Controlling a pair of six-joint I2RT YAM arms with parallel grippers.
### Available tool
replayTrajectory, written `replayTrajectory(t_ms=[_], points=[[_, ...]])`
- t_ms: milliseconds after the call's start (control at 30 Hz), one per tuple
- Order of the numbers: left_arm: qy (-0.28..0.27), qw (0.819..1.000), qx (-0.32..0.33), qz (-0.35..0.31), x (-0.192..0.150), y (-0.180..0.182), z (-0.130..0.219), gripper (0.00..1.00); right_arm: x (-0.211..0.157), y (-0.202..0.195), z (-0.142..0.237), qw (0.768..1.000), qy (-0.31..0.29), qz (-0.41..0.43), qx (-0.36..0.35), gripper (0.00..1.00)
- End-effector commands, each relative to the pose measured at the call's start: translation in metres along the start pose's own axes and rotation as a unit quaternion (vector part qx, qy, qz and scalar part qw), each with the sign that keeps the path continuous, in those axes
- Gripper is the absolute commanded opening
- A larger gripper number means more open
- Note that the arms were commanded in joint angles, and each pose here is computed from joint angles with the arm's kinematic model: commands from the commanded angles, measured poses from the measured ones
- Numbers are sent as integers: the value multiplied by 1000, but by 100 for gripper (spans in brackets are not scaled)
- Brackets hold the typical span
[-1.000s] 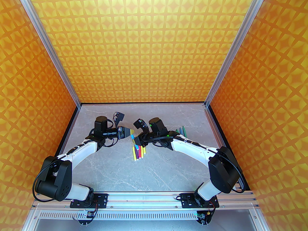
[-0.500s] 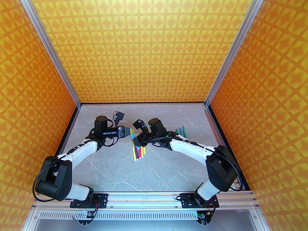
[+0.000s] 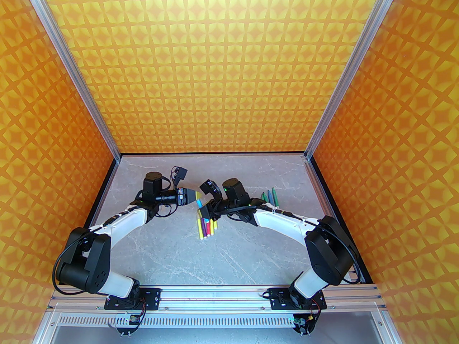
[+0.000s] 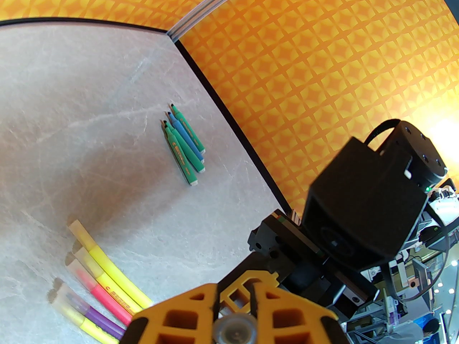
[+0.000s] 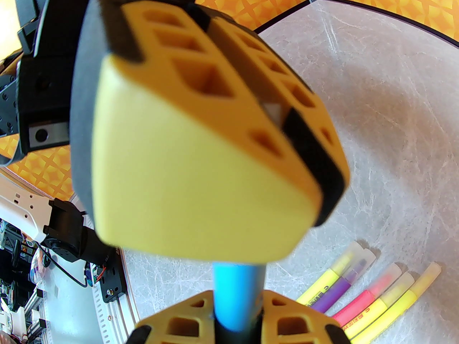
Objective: Open the pen caps
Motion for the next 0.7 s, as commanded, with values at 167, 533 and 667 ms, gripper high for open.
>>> replayTrajectory(t_ms=[167, 533, 667], points=[[-97, 994, 45, -5, 57, 8, 38, 0, -55, 5, 10, 998, 45, -34, 12, 0], [-50, 983, 171, 46, 37, 49, 53, 0, -55, -45, 31, 983, 44, -44, -175, 0], [-22, 968, 244, 58, 24, 66, 63, 0, -49, -77, 49, 962, 30, -76, -259, 0]])
Point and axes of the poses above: each hand's point on the last joint's axis, 136 mm out from that joint toward the fingers, its own z axis back along the fingers, its own y axis along the line the jaws close on, x = y × z, the point moved 3 cm from there along z, back along the fingers, and after that the axes turned 1 degree about -z, right-handed, at the moved point
